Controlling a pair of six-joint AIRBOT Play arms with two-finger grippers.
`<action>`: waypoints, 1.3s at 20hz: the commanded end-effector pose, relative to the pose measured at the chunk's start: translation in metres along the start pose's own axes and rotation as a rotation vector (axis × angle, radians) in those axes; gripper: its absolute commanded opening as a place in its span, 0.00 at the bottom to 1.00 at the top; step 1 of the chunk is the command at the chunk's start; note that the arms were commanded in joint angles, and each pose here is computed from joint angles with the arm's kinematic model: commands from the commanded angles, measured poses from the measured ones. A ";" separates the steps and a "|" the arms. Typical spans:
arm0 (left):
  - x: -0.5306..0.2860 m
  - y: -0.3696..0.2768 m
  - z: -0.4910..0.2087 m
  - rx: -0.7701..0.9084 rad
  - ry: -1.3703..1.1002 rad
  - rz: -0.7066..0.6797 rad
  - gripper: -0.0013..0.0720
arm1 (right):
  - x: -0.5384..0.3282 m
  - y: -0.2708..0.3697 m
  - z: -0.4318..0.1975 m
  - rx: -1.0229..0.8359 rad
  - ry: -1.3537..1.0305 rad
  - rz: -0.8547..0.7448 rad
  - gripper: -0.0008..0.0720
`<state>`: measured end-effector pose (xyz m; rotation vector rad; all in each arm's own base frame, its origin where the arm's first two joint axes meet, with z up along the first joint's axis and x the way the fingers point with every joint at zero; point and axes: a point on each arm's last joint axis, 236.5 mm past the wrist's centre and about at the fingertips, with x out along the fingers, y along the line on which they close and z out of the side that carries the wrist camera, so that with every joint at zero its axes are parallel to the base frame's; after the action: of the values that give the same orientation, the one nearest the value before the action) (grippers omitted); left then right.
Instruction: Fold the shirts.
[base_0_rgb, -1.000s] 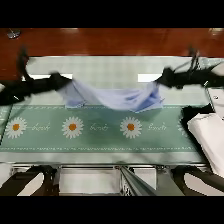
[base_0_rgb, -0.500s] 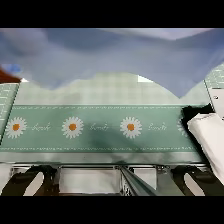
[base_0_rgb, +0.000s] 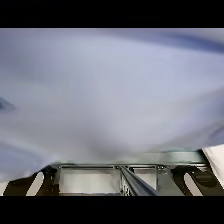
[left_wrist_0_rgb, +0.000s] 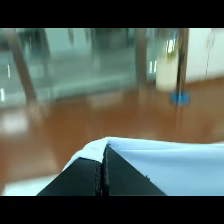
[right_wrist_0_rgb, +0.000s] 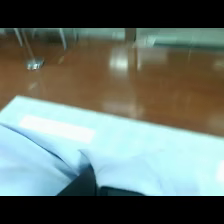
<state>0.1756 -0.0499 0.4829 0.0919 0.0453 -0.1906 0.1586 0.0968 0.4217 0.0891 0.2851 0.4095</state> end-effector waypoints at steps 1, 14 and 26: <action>0.056 -0.001 -0.079 -0.082 0.237 -0.066 0.05 | 0.050 -0.010 -0.064 0.104 0.209 0.059 0.04; 0.291 0.001 -0.337 -0.365 0.668 -0.110 0.05 | 0.351 -0.168 -0.233 0.640 0.397 -0.086 0.04; 0.147 0.035 -0.486 -0.660 1.395 0.002 0.97 | 0.203 -0.262 -0.325 0.652 1.055 -0.239 0.88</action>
<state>0.3985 -0.0258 0.0432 -0.3399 1.1411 -0.1703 0.4449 0.0132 0.0593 0.7027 1.1007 0.2274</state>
